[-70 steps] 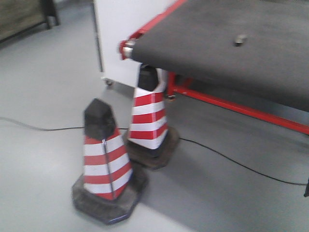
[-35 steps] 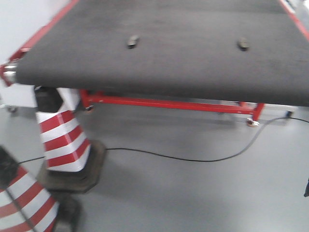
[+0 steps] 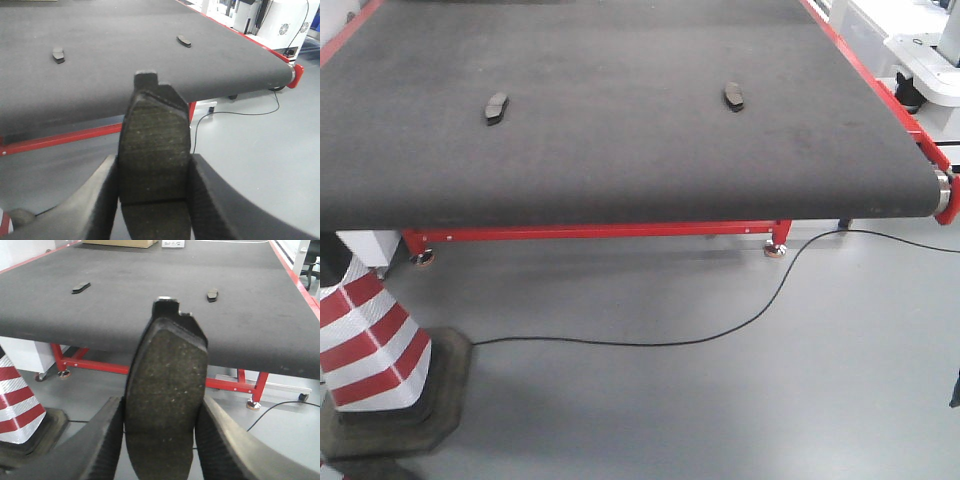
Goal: Move and align brake pads A on conveyor
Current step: 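Turn and drive up to the conveyor belt holding both pads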
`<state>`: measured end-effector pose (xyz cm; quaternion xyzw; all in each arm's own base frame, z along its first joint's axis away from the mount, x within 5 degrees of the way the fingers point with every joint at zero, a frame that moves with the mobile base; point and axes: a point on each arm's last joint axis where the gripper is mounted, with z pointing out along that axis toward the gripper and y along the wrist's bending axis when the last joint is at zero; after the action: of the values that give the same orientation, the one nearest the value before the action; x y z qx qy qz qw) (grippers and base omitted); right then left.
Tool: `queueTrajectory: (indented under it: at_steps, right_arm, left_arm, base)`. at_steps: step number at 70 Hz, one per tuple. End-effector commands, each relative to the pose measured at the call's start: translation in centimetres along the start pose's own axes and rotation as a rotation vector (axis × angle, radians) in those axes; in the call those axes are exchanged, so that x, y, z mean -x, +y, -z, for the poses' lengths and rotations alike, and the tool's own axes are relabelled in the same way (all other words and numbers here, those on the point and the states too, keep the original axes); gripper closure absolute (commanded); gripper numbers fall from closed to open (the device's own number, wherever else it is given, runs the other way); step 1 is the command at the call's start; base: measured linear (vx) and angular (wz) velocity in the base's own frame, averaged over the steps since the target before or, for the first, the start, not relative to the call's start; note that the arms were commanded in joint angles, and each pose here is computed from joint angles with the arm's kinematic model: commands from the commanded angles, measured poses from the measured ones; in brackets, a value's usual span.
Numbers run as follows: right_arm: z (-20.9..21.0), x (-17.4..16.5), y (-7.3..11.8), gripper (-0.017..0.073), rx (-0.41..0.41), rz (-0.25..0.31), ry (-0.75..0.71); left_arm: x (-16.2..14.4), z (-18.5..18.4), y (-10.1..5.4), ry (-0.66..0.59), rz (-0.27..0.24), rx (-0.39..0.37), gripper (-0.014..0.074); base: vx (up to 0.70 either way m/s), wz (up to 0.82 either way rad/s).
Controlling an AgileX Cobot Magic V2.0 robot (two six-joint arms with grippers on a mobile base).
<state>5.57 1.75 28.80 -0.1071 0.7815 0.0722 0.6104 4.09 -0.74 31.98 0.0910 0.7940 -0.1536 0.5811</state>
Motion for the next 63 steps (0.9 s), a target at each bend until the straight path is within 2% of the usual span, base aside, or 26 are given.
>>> queueTrajectory:
  at_steps: [1, 63]
  right_arm:
    - [0.30, 1.72, -0.21, 0.0561, -0.024, 0.010, -0.115]
    - [0.30, 1.72, -0.21, 0.0561, -0.024, 0.010, -0.115]
  left_arm:
    - [1.67, 0.29, -0.38, -0.108, -0.004, -0.031, 0.0599]
    - [1.67, 0.29, -0.38, -0.108, -0.004, -0.031, 0.0599]
  base:
    - [0.18, -0.07]
    - [0.33, 0.00]
